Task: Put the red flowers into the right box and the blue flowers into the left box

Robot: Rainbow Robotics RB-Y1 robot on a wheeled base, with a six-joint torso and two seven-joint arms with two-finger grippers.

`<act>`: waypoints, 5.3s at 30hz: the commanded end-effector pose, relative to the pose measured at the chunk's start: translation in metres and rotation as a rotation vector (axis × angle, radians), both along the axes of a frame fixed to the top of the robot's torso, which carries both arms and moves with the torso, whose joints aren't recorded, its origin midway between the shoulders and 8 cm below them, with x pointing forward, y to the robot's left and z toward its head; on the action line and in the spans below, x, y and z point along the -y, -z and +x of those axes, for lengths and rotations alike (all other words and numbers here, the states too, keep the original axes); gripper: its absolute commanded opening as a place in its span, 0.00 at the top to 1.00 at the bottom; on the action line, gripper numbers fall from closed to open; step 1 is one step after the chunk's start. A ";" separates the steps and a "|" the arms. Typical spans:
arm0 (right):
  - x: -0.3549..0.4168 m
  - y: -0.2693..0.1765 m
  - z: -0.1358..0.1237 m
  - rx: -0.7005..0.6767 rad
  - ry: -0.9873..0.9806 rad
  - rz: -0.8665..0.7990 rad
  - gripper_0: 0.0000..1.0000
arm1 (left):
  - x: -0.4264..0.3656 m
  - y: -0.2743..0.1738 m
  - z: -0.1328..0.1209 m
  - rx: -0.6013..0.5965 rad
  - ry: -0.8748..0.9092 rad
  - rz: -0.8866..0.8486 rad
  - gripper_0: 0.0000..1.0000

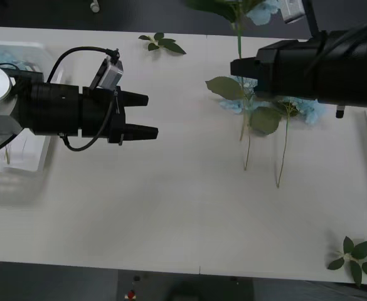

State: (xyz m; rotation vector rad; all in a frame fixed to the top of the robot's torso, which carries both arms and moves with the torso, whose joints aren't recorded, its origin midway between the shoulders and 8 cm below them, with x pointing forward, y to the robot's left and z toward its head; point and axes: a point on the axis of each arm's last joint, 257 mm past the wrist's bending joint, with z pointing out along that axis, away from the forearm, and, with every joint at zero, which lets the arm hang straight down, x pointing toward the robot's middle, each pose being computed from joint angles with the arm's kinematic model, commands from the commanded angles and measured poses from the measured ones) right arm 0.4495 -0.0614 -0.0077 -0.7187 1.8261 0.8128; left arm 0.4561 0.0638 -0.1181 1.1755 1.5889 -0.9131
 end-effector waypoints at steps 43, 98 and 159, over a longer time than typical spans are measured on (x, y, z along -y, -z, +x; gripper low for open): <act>-0.140 -0.014 0.022 0.066 -0.137 0.072 1.00 | 0.023 -0.060 -0.019 -0.242 0.011 -0.383 0.00; -0.137 -0.013 0.021 0.040 -0.135 0.080 1.00 | -0.002 -0.050 0.008 -0.209 -0.112 -0.317 0.00; -0.133 -0.013 0.022 0.025 -0.129 0.087 1.00 | 0.065 -0.059 -0.016 -0.275 0.002 -0.413 1.00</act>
